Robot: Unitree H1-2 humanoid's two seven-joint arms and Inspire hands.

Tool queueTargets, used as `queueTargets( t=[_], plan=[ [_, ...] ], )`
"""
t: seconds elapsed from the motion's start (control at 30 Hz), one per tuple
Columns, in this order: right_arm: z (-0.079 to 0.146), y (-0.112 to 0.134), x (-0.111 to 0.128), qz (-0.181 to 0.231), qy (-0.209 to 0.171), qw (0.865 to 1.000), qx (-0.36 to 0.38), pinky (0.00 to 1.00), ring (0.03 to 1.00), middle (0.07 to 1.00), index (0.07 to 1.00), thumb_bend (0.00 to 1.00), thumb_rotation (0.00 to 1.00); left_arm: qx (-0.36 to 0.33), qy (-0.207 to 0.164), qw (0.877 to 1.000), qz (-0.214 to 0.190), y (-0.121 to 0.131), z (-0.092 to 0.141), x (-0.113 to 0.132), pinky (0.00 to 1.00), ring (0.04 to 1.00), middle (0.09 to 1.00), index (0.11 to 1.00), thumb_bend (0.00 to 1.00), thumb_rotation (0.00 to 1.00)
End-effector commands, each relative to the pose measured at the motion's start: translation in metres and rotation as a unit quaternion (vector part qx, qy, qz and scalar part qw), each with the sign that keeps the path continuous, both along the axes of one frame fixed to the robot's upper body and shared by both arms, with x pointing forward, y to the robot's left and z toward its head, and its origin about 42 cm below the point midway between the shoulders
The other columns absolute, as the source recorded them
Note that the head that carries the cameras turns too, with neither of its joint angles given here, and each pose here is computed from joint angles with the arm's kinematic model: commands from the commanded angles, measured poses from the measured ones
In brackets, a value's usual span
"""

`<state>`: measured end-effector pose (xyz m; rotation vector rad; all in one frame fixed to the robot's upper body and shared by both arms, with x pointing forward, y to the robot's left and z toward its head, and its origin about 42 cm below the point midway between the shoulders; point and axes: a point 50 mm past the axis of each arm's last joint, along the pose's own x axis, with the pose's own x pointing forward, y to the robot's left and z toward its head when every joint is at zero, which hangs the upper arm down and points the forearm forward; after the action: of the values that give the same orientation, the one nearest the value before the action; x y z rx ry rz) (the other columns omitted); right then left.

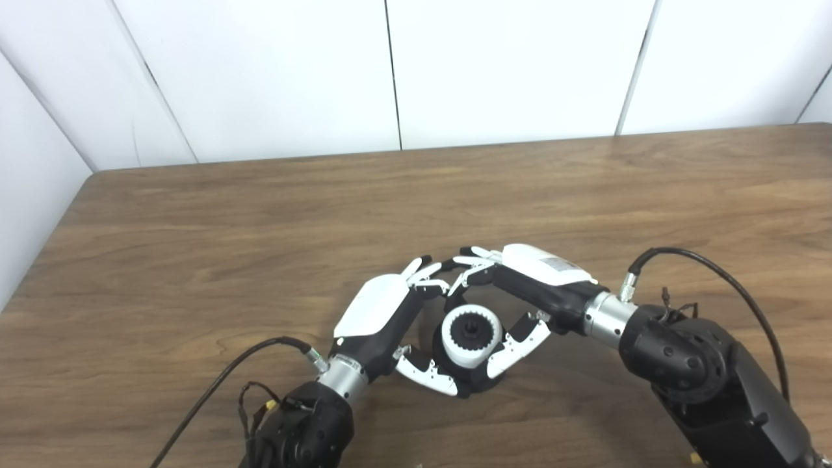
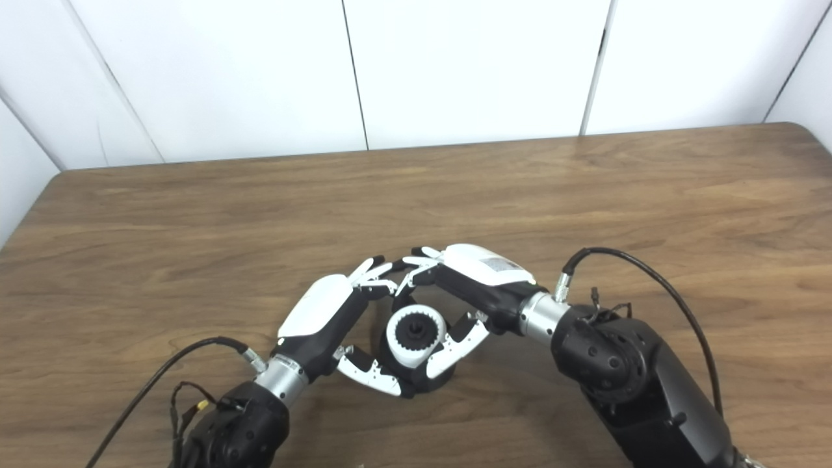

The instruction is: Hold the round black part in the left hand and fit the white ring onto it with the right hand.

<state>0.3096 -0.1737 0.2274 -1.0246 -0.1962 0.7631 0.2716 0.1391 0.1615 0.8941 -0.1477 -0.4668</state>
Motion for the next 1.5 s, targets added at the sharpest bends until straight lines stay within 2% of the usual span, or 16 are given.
queueTargets(
  t=[0.0,0.3,0.6,0.87,1.3,1.47],
  plan=[
    [0.018,-0.001,0.009,-0.001,-0.034,0.999,0.007,1.0,1.0,0.924,0.653,1.0,0.36,0.035,0.018,0.999,0.021,0.012,-0.009,0.002,0.93,1.0,0.945,0.605,1.0,0.21],
    [0.02,-0.002,0.012,-0.007,-0.035,0.999,0.008,1.0,1.0,0.927,0.643,1.0,0.35,0.037,0.018,0.999,0.022,0.016,-0.008,0.004,0.92,1.0,0.938,0.645,1.0,0.24],
    [0.02,-0.004,0.012,-0.014,-0.037,0.999,0.011,1.0,1.0,0.924,0.638,1.0,0.34,0.028,0.02,0.999,0.022,0.02,-0.007,0.004,0.91,1.0,0.938,0.693,1.0,0.22],
    [0.024,-0.007,0.013,-0.019,-0.044,0.999,0.009,1.0,1.0,0.923,0.64,1.0,0.35,0.04,0.023,0.999,0.022,0.023,-0.005,0.005,0.95,1.0,0.945,0.742,1.0,0.23],
    [0.034,-0.015,0.017,-0.042,-0.057,0.997,0.017,0.97,1.0,0.929,0.733,1.0,0.34,0.028,0.024,0.998,0.041,0.037,0.002,0.006,0.94,1.0,0.946,0.791,1.0,0.21],
    [0.04,-0.019,0.017,-0.05,-0.066,0.996,0.022,0.97,1.0,0.932,0.767,1.0,0.37,0.021,0.028,0.999,0.042,0.044,0.008,0.006,0.93,0.999,0.948,0.795,1.0,0.23]
  ],
)
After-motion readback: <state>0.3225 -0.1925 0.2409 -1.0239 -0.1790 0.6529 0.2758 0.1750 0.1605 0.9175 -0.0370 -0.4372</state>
